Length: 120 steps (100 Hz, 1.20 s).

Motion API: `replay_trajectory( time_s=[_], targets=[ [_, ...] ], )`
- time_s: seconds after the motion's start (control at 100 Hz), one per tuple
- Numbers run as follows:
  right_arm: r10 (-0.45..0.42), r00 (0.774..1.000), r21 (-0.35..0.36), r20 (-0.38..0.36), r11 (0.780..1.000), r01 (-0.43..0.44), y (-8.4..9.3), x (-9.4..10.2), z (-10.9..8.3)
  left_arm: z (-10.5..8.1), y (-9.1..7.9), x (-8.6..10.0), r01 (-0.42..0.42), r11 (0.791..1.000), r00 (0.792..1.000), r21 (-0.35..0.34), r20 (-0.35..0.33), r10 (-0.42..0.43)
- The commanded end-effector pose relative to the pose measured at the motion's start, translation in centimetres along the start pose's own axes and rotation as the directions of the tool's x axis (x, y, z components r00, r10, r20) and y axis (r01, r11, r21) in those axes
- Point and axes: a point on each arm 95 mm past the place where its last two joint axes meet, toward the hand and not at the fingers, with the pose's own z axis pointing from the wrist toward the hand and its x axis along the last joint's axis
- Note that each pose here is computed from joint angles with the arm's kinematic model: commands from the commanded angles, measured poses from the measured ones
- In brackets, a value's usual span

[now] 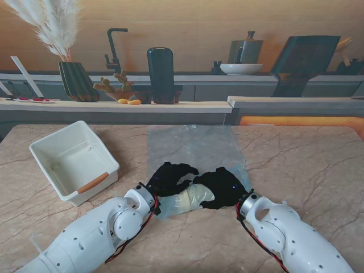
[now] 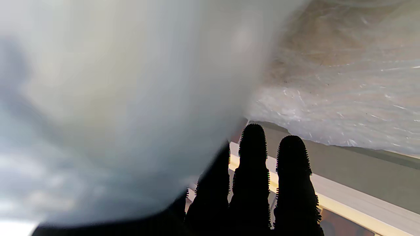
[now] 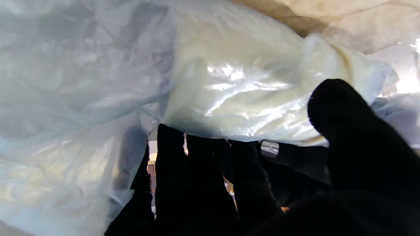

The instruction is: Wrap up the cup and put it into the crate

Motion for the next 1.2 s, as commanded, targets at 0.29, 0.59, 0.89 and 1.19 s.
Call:
replay_trajectory(
  time_s=[0.29,0.59,0.89,1.19],
  targets=[
    [-0.002,1.000,0.084,0.001,0.996,0.002,-2.1,-0.6,1.7,-1.3,-2.0,0.7,0.034,0.977,0.999,0.211,0.027,-0.040],
    [0.062,0.998,0.157,-0.003,0.986,-0.061,-2.3,-1.8,3.2,-4.1,-2.9,3.0,-0.026,0.959,0.994,0.282,-0.098,0.056],
    [0.122,0.992,0.214,-0.015,0.970,-0.116,-2.3,-2.9,4.4,-5.7,-1.5,4.0,-0.213,0.955,0.961,0.204,-0.131,0.242],
    [0.194,0.980,0.273,-0.035,0.945,-0.177,-2.0,-3.6,5.0,-5.3,-0.5,3.1,-0.244,0.965,0.966,0.091,-0.063,0.251]
  ],
)
